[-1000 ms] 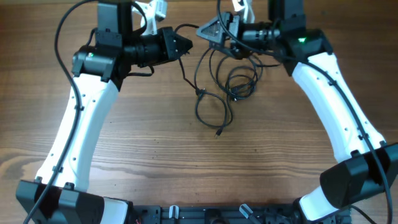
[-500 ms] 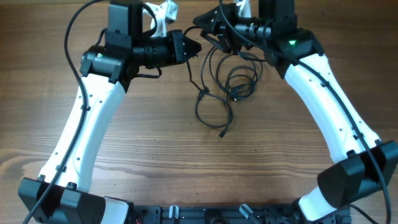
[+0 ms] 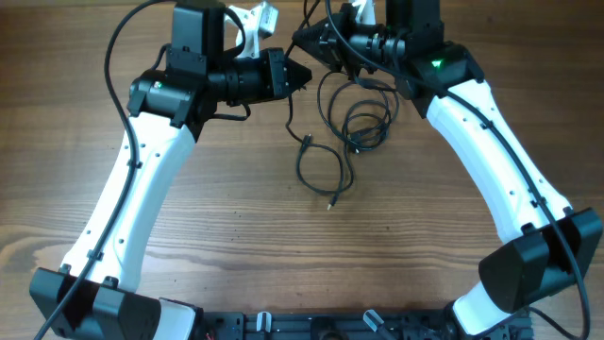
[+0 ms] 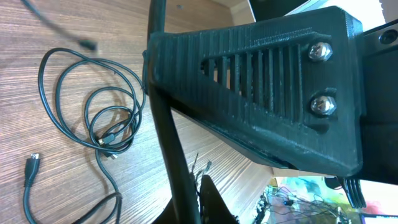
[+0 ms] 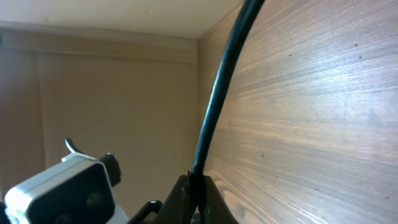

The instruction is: Untangle cables

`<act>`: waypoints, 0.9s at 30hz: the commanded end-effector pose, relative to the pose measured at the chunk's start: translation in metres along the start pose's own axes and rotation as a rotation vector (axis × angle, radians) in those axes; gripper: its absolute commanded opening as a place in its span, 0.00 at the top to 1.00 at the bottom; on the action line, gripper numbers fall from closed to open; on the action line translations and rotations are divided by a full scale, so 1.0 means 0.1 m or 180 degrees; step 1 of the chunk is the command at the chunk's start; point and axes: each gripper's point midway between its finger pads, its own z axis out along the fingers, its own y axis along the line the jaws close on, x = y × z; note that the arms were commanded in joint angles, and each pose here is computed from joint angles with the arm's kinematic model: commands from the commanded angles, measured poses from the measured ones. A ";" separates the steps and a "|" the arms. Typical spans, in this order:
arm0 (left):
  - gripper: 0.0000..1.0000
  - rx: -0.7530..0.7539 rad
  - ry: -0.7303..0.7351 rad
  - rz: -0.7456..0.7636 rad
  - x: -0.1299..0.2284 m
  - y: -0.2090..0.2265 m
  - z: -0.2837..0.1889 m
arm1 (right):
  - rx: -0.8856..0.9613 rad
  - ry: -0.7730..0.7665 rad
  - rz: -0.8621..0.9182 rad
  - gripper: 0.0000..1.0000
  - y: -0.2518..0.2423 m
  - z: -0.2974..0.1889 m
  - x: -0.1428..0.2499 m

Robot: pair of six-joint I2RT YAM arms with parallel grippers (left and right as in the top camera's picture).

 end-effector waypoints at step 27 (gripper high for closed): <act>0.24 -0.1337 -0.0556 -0.0761 -0.29 1.25 -0.75 | -0.1413 -0.0240 -0.0641 0.96 0.78 -2.00 -0.91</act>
